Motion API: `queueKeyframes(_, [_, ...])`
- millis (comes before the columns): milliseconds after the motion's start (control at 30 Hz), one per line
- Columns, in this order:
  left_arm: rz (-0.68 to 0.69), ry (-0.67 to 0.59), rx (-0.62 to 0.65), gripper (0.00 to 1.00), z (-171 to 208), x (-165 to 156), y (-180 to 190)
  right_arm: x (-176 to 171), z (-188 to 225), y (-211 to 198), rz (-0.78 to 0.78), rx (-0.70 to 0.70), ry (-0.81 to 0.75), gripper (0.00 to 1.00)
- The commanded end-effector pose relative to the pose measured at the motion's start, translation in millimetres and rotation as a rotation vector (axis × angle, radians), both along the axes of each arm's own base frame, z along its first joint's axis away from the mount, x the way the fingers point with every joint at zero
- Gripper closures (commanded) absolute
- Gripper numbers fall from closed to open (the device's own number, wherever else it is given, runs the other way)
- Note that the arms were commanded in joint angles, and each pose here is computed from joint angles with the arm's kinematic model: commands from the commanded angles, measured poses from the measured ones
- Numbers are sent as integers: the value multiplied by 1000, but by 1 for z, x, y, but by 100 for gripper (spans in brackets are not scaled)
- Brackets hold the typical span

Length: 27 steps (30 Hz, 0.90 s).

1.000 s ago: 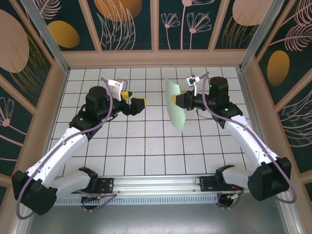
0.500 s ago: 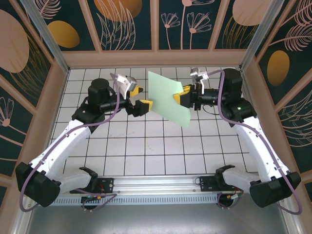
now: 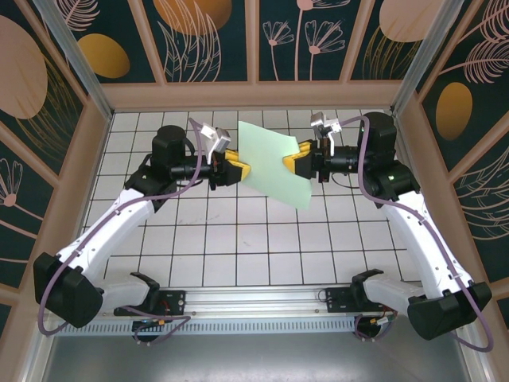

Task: Fold a paper plane with a square sheet of paper (fold left side to right side)
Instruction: Place a square sheet of paper at the center of the table.

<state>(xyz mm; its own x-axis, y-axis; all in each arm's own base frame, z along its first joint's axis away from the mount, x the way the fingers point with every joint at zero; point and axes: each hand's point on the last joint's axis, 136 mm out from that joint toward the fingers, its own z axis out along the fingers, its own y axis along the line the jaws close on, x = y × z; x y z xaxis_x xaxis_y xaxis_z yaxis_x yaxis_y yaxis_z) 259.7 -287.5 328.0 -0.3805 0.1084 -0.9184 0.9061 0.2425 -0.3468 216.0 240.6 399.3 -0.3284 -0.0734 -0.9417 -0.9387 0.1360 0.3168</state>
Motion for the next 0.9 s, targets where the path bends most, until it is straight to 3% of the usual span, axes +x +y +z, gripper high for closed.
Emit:
queueKeyframes(0, [-39, -27, -29, 83, 14, -6, -4, 4, 4, -5, -34, 6, -46, 75])
queueKeyframes(67, [-23, -8, -22, 92, 9, -4, -3, 12, -2, -7, -82, -10, -29, 73])
queueKeyframes(167, [7, 41, -7, 96, -6, 0, -2, 31, -17, -13, -179, -44, 10, 66])
queueKeyframes(300, [72, 171, 17, 100, -34, 7, 0, 67, -44, -30, -375, -104, 106, 44])
queueKeyframes(500, [187, 461, 67, 100, -102, 12, 6, 117, -100, -73, -692, -189, 314, 19])
queueKeyframes(733, [327, 727, 121, 100, -186, 12, 17, 140, -168, -100, -877, -287, 507, 14])
queueKeyframes(867, [399, 799, 190, 100, -225, 11, 26, 135, -198, -89, -852, -249, 636, 16])
